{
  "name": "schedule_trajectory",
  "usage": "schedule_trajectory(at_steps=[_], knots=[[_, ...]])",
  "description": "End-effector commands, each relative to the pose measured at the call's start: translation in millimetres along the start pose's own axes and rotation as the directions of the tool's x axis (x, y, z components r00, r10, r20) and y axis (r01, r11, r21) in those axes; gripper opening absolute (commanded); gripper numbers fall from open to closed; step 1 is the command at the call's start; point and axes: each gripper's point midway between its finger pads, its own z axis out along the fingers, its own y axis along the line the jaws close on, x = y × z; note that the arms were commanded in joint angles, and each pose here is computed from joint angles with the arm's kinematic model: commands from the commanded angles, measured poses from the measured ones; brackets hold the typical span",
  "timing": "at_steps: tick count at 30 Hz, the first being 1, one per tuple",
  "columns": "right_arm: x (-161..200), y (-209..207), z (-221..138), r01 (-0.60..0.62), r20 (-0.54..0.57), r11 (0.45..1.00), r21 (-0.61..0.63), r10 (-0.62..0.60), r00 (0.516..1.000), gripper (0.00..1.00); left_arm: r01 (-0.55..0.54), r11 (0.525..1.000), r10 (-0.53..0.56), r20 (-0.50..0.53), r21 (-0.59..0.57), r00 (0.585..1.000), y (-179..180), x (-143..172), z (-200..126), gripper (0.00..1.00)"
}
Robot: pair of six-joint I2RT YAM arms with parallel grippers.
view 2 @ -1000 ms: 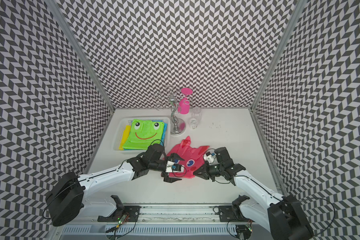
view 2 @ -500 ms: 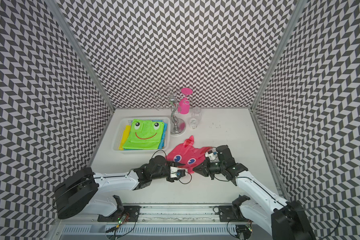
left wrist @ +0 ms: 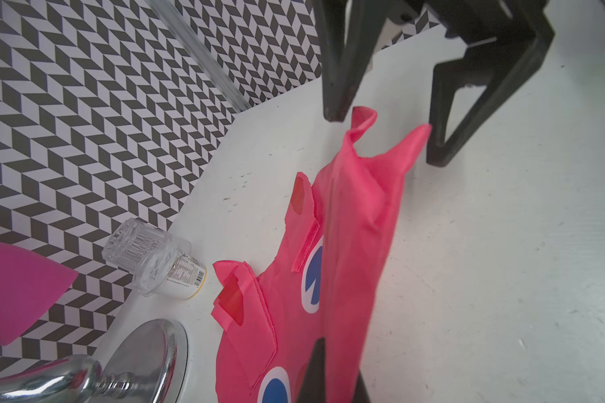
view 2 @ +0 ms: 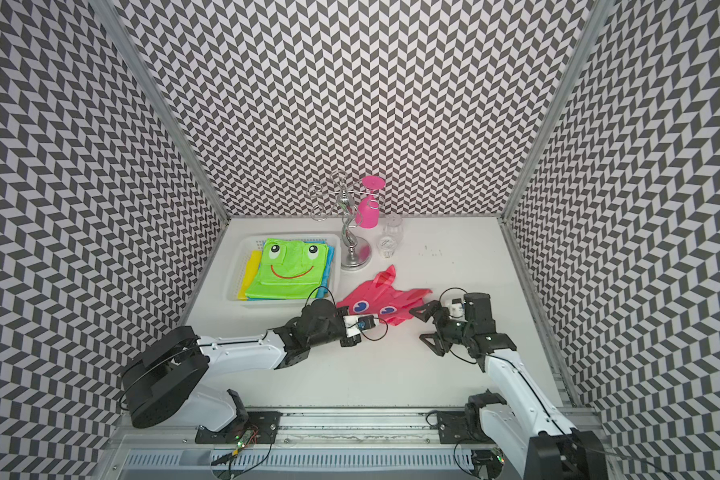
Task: Put the folded raincoat in the basket
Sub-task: Pick up the raincoat from the center of the board.
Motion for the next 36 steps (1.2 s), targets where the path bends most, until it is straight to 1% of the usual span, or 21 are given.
schedule_trajectory(at_steps=[1, 4, 8, 14, 17, 20, 22, 25, 28, 30, 33, 36], knots=[[-5, 5, 10, 0.005, -0.025, 0.998, -0.066, -0.006, 1.0, 0.98, 0.038, 0.998, -0.041, 0.052, 0.055, 0.998, -6, -14, 1, 0.0], [-8, 6, 18, 0.011, -0.069, 0.998, -0.058, -0.015, 0.997, 0.98, 0.031, 0.996, -0.036, 0.053, 0.084, 0.998, -12, -14, 1, 0.0], [-11, 9, 17, -0.003, -0.083, 0.998, -0.07, -0.003, 0.997, 0.98, 0.022, 0.994, -0.027, 0.05, 0.104, 0.998, -17, -13, 1, 0.0], [-26, 19, -3, -0.047, -0.027, 0.993, -0.111, 0.045, 0.999, 0.98, 0.011, 0.994, -0.011, -0.003, 0.11, 1.0, -22, 2, 6, 0.0], [-30, 22, -8, -0.048, -0.002, 0.994, -0.101, 0.048, 0.999, 0.98, 0.017, 0.994, -0.016, -0.013, 0.104, 1.0, -21, 5, 8, 0.0], [-27, 21, 0, -0.058, -0.014, 0.992, -0.114, 0.056, 0.998, 0.98, 0.029, 0.994, -0.029, -0.008, 0.104, 1.0, -19, 1, 10, 0.0], [-19, 12, 12, -0.06, -0.032, 0.994, -0.089, 0.057, 0.998, 0.98, 0.034, 0.994, -0.033, -0.012, 0.107, 0.999, -18, 0, 11, 0.0], [-1, -4, 31, -0.087, -0.099, 0.994, -0.073, 0.079, 0.992, 0.97, 0.035, 0.993, -0.034, -0.016, 0.113, 0.999, -18, 1, 10, 0.0], [-2, -1, 35, -0.092, -0.107, 0.991, -0.1, 0.081, 0.991, 0.92, 0.034, 0.989, -0.034, -0.001, 0.143, 0.999, -24, -1, 7, 0.0], [-5, 4, 35, -0.086, -0.095, 0.991, -0.106, 0.076, 0.993, 0.86, 0.036, 0.983, -0.039, 0.014, 0.181, 0.999, -32, -3, 5, 0.01], [-8, 8, 35, -0.096, -0.082, 0.991, -0.097, 0.088, 0.993, 0.68, 0.029, 0.977, -0.038, 0.038, 0.214, 0.999, -37, -8, 1, 0.02], [-6, 11, 36, -0.114, -0.073, 0.987, -0.116, 0.106, 0.992, 0.63, 0.017, 0.971, -0.031, 0.054, 0.24, 0.998, -42, -11, -2, 0.03]])
